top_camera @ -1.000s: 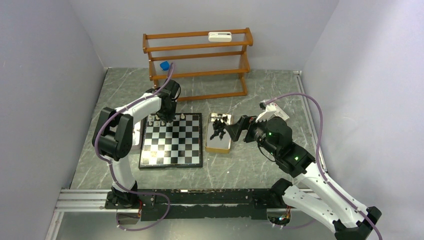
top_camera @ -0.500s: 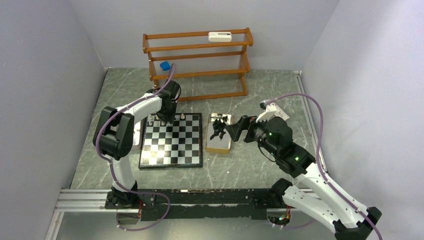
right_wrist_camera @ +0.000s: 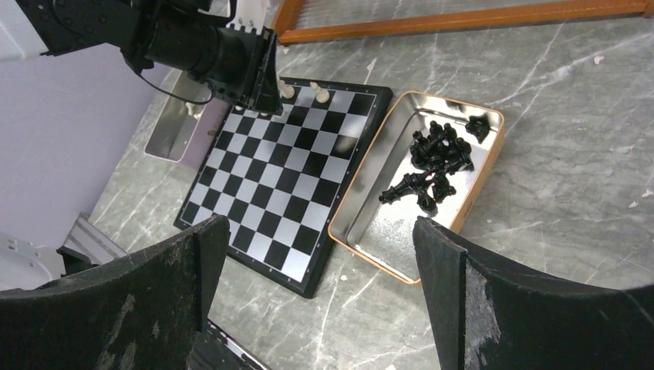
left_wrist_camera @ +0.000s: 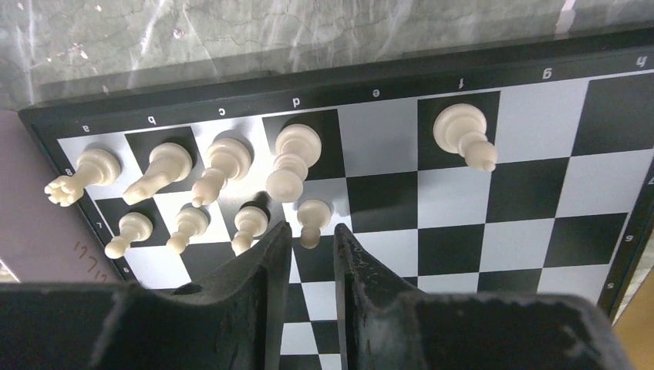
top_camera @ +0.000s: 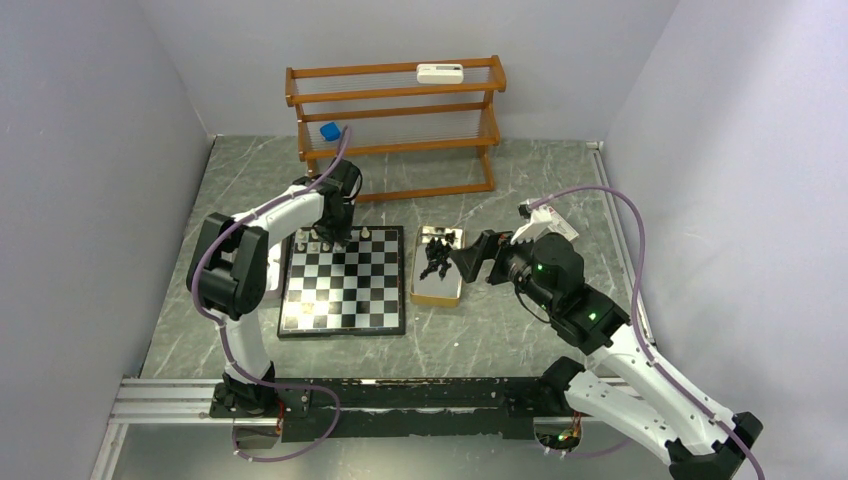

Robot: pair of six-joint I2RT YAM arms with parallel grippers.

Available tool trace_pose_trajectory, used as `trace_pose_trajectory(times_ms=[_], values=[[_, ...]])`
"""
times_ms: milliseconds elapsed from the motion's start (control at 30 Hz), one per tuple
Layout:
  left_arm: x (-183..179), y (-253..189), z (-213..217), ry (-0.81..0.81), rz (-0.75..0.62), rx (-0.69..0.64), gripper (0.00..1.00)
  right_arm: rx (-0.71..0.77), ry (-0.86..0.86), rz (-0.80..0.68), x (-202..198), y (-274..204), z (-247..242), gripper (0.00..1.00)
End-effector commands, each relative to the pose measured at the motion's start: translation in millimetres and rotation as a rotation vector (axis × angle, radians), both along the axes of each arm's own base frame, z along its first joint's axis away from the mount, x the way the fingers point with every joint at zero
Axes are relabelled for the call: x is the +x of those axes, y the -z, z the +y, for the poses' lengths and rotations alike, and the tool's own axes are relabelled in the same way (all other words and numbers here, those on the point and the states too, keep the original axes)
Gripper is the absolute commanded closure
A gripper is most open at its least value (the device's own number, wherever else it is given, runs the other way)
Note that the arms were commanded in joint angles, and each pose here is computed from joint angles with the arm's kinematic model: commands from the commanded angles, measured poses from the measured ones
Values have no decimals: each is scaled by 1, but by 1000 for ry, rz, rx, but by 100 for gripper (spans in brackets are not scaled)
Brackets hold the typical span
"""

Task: Set up the chess pieces on the board
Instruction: Place the chess piece on the chessboard, then pick up the chess piece from the storage box.

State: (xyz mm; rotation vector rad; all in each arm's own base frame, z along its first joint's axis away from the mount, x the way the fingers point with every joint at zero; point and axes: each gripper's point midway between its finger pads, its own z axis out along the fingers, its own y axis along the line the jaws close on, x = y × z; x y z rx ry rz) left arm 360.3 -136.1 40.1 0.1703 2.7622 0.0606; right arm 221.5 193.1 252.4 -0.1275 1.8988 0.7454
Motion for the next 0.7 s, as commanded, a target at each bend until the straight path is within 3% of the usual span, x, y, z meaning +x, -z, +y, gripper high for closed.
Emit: trace_pose_trajectory(times_ms=[0,233,433,667], values=[[11,-26,-9,24,-59,-21,67,18,-8,-41,3,-17,4,6],[18,-50,-10,7,-107,-33,64,36,-7,-42,2,-18,4,6],[24,-99,-2,-43,-247,-45,61,34,6,-46,3,-17,1,6],[25,-124,47,-154,-303,23,61,43,-22,-61,2,-25,7,6]])
